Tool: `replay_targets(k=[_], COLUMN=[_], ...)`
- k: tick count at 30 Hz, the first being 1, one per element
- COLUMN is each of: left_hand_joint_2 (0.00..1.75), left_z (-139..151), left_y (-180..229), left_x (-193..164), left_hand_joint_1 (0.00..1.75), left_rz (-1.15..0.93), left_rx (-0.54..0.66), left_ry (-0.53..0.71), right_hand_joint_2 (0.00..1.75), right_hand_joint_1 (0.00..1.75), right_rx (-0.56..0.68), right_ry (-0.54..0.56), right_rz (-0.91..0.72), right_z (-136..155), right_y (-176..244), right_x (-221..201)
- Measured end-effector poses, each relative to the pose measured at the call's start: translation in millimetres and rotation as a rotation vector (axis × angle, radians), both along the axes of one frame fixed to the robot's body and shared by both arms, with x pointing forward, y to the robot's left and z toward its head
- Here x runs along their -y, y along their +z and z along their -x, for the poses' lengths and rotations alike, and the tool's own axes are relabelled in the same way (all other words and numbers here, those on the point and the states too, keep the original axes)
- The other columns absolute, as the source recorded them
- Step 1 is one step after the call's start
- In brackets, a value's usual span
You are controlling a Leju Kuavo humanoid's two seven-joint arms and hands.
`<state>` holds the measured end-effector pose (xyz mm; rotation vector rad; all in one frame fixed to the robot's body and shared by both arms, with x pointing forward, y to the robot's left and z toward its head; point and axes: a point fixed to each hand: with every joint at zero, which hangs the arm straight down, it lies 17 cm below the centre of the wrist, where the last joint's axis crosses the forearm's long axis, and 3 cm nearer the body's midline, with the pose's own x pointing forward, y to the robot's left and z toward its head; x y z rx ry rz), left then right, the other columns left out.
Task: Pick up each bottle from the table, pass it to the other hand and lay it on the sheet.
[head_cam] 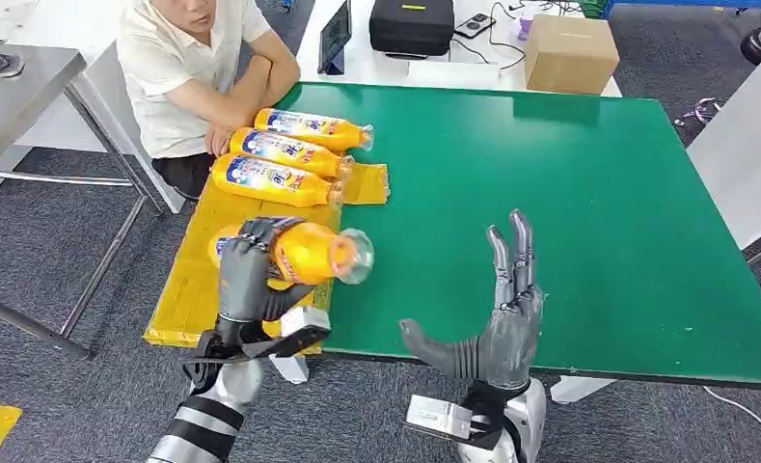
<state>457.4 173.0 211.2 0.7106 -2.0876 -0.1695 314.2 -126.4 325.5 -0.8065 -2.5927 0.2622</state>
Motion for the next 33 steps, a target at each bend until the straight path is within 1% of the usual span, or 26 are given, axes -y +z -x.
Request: replay_targets(k=[2,5,8,9,11,12,13,15,20,23,27,33], left_hand_joint_2=[1.75,1.75,1.75,1.75,1.75,1.75,1.75,1.75,1.75,1.75,1.75,1.75], left_z=[-5,-8,-19,-24,-37,-43,-46,-54,-67,-76,-82,-84], left_y=[-7,-12,-19,-25,-44,-59,-69,-93,-150,-164,-173,-178], left_x=[-14,-15,-5,1,17,23,26,33,44,47,42,36], left_hand_joint_1=[1.75,1.75,1.75,1.75,1.75,1.75,1.75,1.75,1.75,1.75,1.75,1.75], left_rz=[0.097,0.086,-0.032,-0.074,-0.194,-0.285,-0.341,-0.404,-0.521,-0.583,-0.625,-0.650], left_rx=[-0.029,-0.055,-0.118,-0.153,-0.266,-0.335,-0.380,-0.477,-0.725,-0.828,-0.876,-0.902], left_ry=[0.021,0.032,0.043,0.034,0.004,0.000,-0.003,-0.045,-0.186,-0.243,-0.248,-0.245], right_hand_joint_2=[0.00,0.00,0.00,0.00,0.00,1.75,1.75,1.75,1.75,1.75,1.75,1.75], right_hand_joint_1=[0.00,0.00,0.00,0.00,0.00,0.00,0.00,0.00,0.00,0.00,0.00,0.00], right_rx=[0.007,0.006,-0.024,-0.040,-0.084,-0.109,-0.125,-0.156,-0.215,-0.243,-0.260,-0.275], right_ry=[-0.006,-0.006,0.009,0.019,0.046,0.068,0.084,0.122,0.206,0.240,0.251,0.256], right_rz=[-0.005,-0.028,-0.101,-0.127,-0.186,-0.215,-0.227,-0.228,-0.224,-0.226,-0.220,-0.214], right_z=[1,1,-3,-5,-11,-14,-15,-18,-27,-33,-36,-38], right_y=[3,5,1,-2,-14,-20,-24,-34,-49,-55,-61,-66], right_x=[3,7,16,19,23,24,23,18,5,-1,-5,-8])
